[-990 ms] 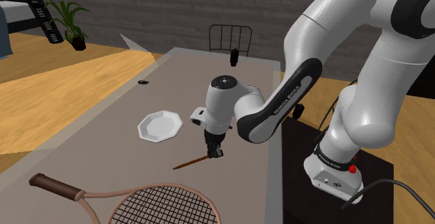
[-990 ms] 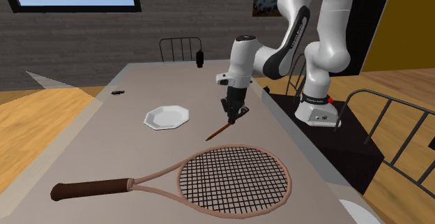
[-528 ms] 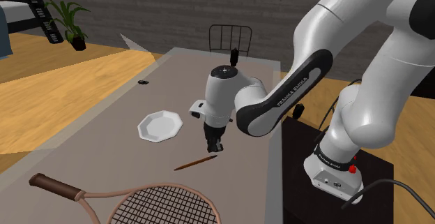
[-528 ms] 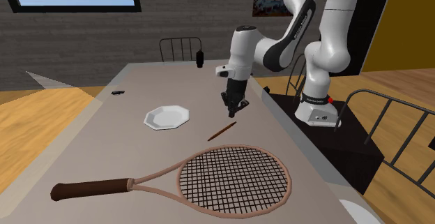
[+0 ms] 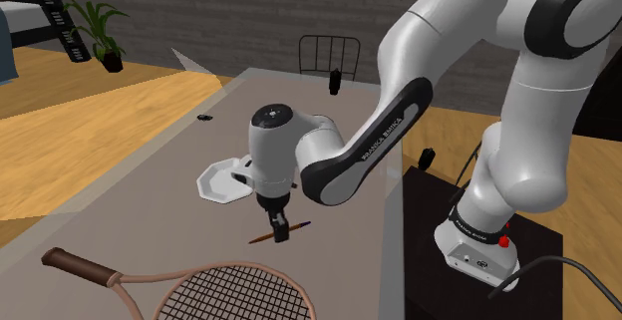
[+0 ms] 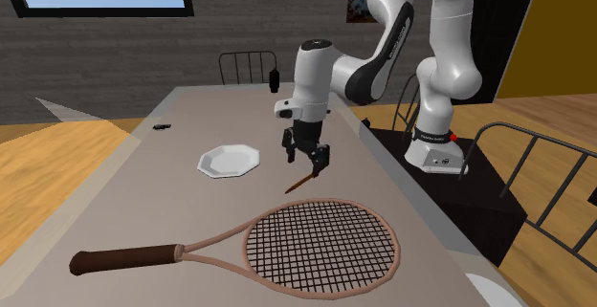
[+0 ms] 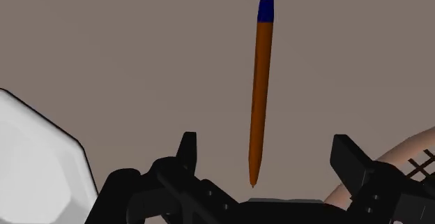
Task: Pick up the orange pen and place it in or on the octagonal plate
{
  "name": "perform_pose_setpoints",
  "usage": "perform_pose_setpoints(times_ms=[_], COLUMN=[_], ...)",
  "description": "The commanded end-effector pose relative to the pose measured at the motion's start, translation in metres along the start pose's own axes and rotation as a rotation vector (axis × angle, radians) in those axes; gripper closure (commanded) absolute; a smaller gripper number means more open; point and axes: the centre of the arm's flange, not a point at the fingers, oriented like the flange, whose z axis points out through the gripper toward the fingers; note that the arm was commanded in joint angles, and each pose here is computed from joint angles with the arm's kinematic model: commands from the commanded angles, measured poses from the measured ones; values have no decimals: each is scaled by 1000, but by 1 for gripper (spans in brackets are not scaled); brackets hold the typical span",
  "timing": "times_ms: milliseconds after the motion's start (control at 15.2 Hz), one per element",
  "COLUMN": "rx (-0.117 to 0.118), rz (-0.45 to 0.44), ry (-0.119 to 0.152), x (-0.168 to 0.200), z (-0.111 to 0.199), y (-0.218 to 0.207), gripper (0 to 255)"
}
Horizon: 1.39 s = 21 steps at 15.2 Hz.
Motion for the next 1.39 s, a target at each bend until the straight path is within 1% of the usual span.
perform_pose_setpoints(times_ms=[0, 132, 660, 1122, 1188, 1320], rx=[-4, -6, -6, -6, -6, -6], rz=[3, 3, 3, 3, 3, 3], ry=[-18, -31, -31, -31, -31, -31], x=[29, 53, 52, 52, 52, 52], z=[0, 2, 42, 42, 42, 42], y=[-2, -4, -4, -4, -4, -4], gripper=[0, 0, 0, 0, 255, 255])
